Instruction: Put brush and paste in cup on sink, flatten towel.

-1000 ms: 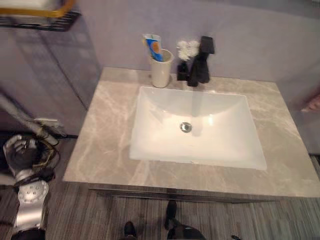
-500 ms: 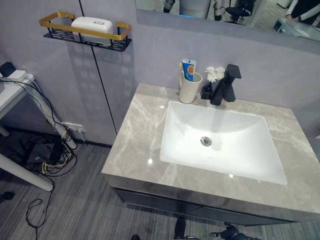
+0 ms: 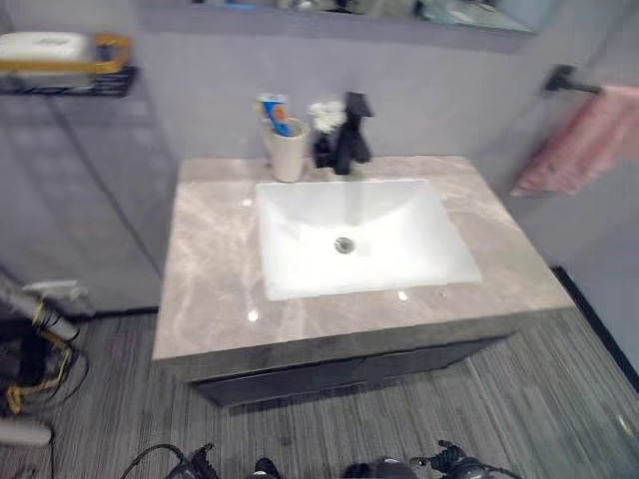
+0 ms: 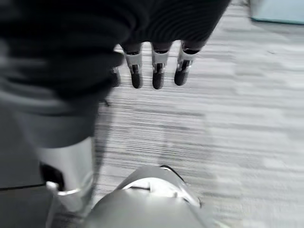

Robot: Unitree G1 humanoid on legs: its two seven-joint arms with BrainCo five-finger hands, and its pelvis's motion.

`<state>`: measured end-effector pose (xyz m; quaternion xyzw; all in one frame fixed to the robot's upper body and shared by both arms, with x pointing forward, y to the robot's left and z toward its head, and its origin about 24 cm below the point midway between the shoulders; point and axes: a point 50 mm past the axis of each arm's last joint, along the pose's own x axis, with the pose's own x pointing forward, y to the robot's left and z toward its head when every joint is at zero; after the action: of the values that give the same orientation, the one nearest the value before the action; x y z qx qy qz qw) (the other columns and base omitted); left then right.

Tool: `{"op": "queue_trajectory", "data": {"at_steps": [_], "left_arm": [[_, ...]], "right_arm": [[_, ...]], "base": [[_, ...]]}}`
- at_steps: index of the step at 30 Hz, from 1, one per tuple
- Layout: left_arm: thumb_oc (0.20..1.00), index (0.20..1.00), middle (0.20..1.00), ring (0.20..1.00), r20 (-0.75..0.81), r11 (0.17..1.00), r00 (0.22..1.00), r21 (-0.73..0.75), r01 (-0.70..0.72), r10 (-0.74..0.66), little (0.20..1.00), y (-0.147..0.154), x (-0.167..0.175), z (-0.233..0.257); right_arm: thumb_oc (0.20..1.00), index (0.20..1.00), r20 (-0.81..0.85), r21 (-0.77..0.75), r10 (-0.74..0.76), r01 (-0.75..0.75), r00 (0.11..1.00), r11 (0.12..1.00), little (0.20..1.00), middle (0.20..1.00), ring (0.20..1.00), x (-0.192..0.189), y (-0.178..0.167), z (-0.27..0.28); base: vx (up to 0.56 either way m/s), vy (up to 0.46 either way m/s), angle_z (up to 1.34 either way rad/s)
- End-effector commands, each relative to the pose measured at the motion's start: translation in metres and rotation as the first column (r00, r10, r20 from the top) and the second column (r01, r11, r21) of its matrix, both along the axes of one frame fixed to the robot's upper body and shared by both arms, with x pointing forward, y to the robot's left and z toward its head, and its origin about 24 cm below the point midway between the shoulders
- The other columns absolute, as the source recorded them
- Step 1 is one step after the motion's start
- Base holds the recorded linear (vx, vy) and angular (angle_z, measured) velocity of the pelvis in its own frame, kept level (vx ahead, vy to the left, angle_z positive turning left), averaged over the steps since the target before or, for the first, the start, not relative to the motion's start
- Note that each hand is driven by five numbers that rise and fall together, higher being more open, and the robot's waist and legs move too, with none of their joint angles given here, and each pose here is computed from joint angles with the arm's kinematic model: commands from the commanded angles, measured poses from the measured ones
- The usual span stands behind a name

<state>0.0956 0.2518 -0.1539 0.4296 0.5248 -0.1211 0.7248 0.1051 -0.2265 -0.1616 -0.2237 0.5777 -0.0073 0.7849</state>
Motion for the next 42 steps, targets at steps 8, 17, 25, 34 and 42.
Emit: {"op": "queue_trajectory", "data": {"at_steps": [8, 17, 25, 34, 42], "left_arm": [[1.0, 1.0, 1.0, 1.0, -0.022, 1.0, 1.0, 0.013, 0.01, -0.01, 1.0, -0.008, 0.005, -0.003], [1.0, 1.0, 1.0, 1.0, 0.159, 0.993, 0.986, -0.09, 0.07, -0.055, 1.0, -0.048, 0.06, 0.007], [1.0, 1.0, 1.0, 1.0, 0.333, 0.987, 0.94, -0.159, -0.022, 0.075, 1.0, -0.047, 0.086, 0.022], [1.0, 1.0, 1.0, 1.0, 0.282, 0.976, 0.958, -0.183, 0.117, -0.062, 1.0, -0.061, 0.076, 0.018], [1.0, 1.0, 1.0, 1.0, 0.234, 0.977, 0.972, -0.211, 0.04, 0.01, 1.0, -0.06, 0.064, 0.011]], "right_arm": [[1.0, 1.0, -0.087, -0.061, -0.076, 0.071, 0.993, 0.996, 1.0, 1.0, 1.0, -0.039, -0.03, 0.0], [1.0, 1.0, -0.05, -0.138, -0.167, 0.158, 0.985, 0.978, 1.0, 1.0, 1.0, -0.038, -0.062, 0.01], [1.0, 1.0, 0.006, -0.122, -0.204, 0.203, 0.979, 0.972, 1.0, 1.0, 1.0, -0.033, -0.065, 0.013], [1.0, 1.0, -0.06, -0.201, -0.241, 0.225, 0.969, 0.953, 1.0, 1.0, 1.0, -0.045, -0.083, 0.018], [1.0, 1.0, -0.057, -0.146, -0.254, 0.244, 0.965, 0.959, 1.0, 1.0, 1.0, -0.048, -0.066, 0.011]], "base": [[0.02, -0.169, -0.92], [0.06, -0.133, -0.78], [0.13, 0.089, -1.13], [0.13, 0.265, -1.04], [0.12, 0.014, -0.31]]}}
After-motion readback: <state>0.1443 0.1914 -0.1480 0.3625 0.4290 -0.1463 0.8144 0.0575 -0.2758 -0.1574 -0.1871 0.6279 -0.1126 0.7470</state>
